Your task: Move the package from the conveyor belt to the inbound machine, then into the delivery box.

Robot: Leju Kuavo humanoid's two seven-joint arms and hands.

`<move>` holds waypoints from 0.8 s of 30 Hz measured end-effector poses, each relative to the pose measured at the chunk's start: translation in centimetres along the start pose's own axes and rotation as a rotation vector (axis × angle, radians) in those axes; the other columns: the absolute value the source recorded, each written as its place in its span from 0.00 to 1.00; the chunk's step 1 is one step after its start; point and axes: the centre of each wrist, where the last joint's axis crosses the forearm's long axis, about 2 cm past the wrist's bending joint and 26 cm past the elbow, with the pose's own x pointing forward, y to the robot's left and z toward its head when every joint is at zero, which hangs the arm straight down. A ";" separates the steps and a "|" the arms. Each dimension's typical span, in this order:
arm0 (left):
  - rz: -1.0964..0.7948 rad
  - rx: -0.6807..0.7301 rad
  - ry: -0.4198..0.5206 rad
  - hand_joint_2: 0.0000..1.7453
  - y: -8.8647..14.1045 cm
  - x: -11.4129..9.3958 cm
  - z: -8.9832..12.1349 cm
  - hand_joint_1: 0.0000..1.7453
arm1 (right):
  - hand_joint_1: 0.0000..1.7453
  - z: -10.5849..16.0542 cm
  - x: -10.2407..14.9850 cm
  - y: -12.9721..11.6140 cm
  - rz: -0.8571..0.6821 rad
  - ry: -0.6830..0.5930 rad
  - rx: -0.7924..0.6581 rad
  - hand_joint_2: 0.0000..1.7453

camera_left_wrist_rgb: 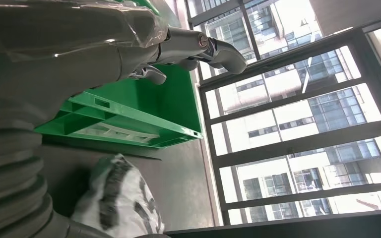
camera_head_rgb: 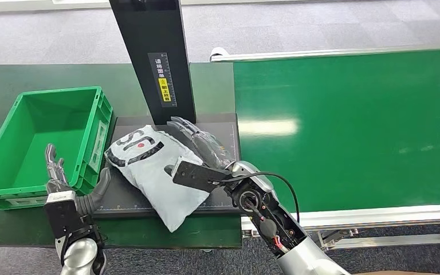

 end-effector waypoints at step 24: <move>-0.106 -0.084 -0.062 1.00 -0.4 0.3 0.3 0.00 | 0.00 1.9 -1.0 -0.6 -0.028 0.015 -0.074 0.00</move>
